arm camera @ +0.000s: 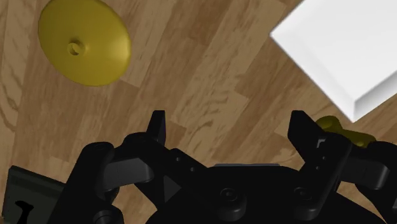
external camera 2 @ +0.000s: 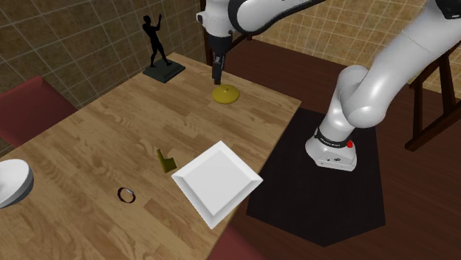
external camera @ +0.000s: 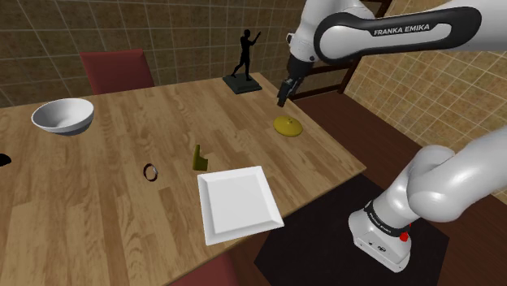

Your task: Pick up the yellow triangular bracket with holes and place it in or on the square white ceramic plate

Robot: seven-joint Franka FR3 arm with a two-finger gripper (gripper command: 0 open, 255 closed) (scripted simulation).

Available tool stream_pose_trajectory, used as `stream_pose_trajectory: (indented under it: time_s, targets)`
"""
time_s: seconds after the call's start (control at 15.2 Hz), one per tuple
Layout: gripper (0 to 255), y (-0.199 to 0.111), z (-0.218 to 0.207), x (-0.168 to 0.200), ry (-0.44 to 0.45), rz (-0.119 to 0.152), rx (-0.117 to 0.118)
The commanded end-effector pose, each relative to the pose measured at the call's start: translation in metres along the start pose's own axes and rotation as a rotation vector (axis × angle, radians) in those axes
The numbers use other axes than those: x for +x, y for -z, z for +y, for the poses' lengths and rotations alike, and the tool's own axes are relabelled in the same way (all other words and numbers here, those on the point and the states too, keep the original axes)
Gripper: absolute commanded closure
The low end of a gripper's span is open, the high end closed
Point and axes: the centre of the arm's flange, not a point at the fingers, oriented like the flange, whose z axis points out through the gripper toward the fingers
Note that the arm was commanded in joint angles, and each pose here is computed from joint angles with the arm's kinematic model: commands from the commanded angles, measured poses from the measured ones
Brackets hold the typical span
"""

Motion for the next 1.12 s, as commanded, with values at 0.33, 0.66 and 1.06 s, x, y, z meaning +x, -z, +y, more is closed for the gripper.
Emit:
stream_pose_trajectory:
  time_s: [0.33, 0.66, 1.06]
  targets:
    - [0, -0.054, -0.05, 0.059, 0.165, -0.014, 0.025]
    - [0, -0.091, -0.091, 0.094, 0.282, -0.024, 0.042]
    - [0, -0.134, -0.146, 0.13, 0.423, -0.037, 0.062]
